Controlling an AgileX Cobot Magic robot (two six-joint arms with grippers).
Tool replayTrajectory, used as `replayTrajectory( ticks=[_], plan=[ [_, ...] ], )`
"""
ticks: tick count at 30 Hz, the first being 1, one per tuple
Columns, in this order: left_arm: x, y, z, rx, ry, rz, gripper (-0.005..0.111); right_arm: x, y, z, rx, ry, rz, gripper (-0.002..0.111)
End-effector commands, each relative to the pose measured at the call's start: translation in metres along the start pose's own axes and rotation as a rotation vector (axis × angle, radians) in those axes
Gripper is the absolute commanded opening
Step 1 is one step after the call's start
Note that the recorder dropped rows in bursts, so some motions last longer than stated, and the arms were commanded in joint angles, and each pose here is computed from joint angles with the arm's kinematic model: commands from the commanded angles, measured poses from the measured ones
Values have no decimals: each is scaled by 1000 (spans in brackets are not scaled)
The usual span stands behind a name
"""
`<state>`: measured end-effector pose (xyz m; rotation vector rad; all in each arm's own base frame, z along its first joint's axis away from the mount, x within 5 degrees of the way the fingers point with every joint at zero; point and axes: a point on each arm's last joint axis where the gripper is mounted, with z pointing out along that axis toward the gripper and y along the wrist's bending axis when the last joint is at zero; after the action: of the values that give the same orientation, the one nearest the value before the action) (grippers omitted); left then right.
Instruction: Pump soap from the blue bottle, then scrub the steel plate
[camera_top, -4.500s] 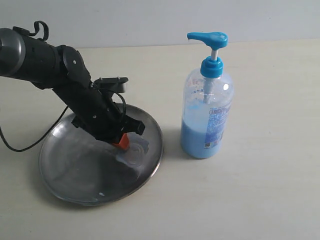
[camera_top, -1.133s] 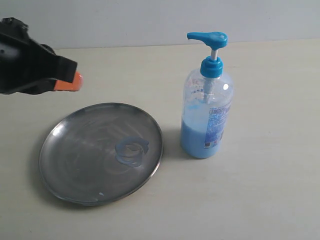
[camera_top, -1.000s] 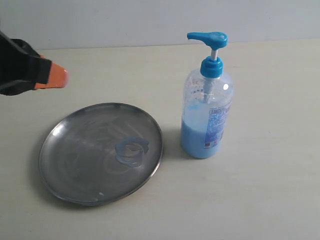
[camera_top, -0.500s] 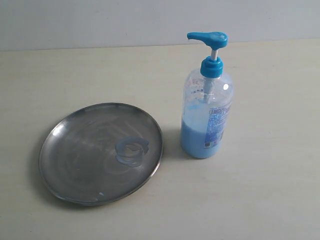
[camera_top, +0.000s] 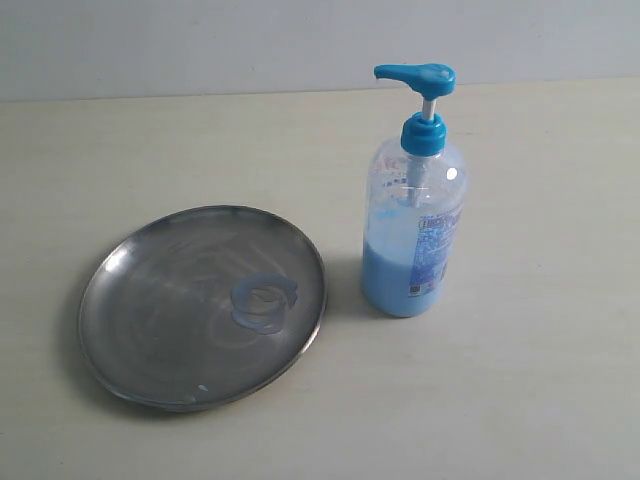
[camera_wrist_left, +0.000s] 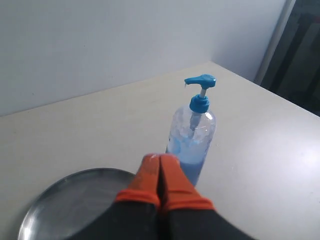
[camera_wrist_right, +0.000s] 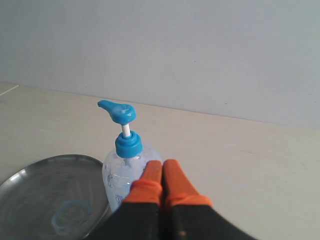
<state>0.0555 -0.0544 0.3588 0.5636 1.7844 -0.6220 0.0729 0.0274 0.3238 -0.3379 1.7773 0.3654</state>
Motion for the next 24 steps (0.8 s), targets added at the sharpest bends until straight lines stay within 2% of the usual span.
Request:
replayTrajectory(
  ticks=[1,8,12,15,20,24],
  plan=[
    [0,0,0,0,-12,2,0,1,0,0,3,-3,-4,0],
    [1,0,0,-1,-14,2,0,1,0,0,3,-3,-4,0],
    [18,3,7,-7,31,-5,0,0,0,0,-5,-8,-4,0],
    [44,11,6,-68,2,50,0,1,0,0,-3,-7,-4,0],
    [84,28,4,-246,-226,34,0,1,0,0,-3,-7,-4,0],
    [104,35,2,-335,-283,24,0,1,0,0,-3,-7,-4,0]
  ],
)
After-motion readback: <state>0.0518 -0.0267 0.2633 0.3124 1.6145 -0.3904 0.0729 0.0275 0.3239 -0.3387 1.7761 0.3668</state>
